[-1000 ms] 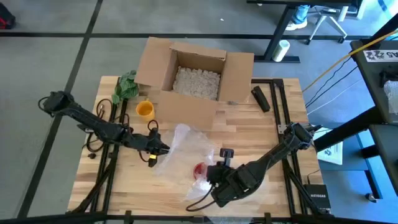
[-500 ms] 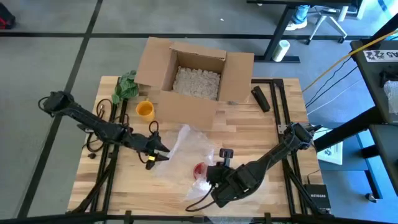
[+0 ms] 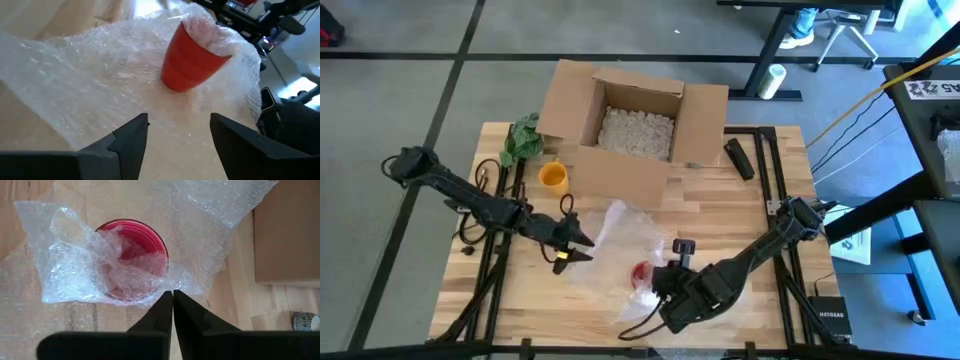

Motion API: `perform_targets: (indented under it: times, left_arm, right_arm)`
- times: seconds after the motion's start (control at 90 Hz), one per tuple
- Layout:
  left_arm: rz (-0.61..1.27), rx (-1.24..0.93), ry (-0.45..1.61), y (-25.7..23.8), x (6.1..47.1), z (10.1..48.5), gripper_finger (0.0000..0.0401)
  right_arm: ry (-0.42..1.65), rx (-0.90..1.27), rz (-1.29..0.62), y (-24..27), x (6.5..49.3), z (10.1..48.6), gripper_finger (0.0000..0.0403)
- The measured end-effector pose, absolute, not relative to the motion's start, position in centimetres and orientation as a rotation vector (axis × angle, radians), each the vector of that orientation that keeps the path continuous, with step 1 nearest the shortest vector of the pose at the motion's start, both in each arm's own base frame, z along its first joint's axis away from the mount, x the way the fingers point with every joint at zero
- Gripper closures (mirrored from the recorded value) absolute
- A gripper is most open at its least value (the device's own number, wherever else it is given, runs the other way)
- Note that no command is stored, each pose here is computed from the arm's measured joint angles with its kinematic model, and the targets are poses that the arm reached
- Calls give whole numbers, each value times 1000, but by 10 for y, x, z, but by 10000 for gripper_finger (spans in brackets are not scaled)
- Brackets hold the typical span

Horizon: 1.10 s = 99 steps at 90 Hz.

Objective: Wrap mug
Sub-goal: Wrap the red mug with the bubble wrap

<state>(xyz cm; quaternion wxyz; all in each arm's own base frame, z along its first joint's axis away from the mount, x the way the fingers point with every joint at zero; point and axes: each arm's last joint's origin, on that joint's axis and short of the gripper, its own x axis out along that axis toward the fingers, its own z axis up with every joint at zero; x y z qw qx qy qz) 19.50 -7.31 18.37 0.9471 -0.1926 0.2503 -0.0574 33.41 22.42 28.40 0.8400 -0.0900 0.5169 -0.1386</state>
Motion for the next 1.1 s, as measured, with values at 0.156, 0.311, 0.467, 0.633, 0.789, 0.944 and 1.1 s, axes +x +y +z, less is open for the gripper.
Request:
perform_targets:
  times: [0.156, 0.311, 0.467, 0.633, 0.789, 0.944, 1.1]
  left_arm:
    - [-75, -407, 561, -69, 194, 179, 203]
    - [13, -435, 616, -59, 192, 169, 203]
    - [76, -446, 637, -49, 194, 162, 203]
    - [118, -419, 651, -40, 197, 157, 207]
    - [95, -381, 617, -40, 199, 160, 268]
    - [73, -334, 590, -42, 200, 162, 377]
    - [61, -312, 558, -46, 201, 165, 398]
  right_arm:
    - [1093, -190, -293, 224, 334, 284, 402]
    - [1093, -190, -293, 224, 334, 284, 402]
    - [1093, -190, -292, 224, 334, 284, 402]
    - [1093, -190, -292, 224, 334, 284, 402]
    - [1094, -190, -292, 224, 334, 284, 402]
    - [1095, -191, -292, 224, 334, 284, 402]
    - [1095, -191, -293, 224, 334, 284, 402]
